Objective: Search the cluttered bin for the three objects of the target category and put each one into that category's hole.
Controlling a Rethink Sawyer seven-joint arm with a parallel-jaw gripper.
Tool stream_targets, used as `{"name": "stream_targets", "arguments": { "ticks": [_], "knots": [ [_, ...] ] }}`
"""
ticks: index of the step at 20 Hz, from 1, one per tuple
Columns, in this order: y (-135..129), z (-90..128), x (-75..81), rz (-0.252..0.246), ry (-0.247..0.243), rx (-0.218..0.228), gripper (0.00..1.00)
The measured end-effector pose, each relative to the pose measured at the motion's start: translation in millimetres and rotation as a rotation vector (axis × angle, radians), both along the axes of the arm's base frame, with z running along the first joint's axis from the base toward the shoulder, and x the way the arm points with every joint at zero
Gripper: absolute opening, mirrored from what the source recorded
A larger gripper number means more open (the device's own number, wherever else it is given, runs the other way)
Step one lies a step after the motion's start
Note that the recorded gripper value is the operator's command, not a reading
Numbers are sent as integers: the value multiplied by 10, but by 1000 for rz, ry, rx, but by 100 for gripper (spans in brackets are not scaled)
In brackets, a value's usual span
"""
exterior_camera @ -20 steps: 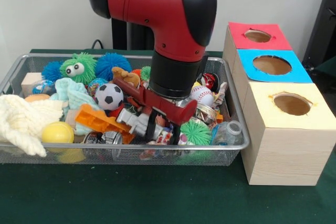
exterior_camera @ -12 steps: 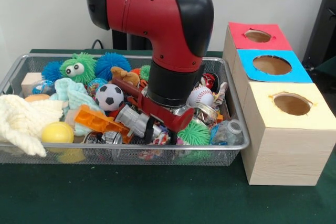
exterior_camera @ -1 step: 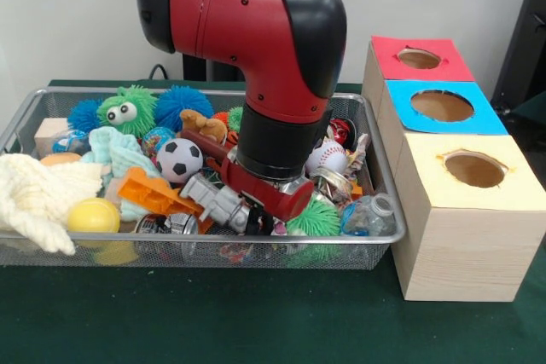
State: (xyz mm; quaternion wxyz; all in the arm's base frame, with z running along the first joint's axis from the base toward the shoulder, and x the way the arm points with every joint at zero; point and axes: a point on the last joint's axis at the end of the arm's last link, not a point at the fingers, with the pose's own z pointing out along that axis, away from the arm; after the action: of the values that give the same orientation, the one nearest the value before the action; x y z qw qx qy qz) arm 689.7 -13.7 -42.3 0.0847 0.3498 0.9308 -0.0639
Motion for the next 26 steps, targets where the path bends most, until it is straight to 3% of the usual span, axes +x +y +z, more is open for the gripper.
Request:
{"name": "stream_targets", "arguments": {
  "ticks": [12,21,26],
  "knots": [
    [9,73,-18,-3,9,1,0],
    [55,547,-97,-15,27,7,0],
    [55,678,-108,-17,19,7,0]
  ]
}}
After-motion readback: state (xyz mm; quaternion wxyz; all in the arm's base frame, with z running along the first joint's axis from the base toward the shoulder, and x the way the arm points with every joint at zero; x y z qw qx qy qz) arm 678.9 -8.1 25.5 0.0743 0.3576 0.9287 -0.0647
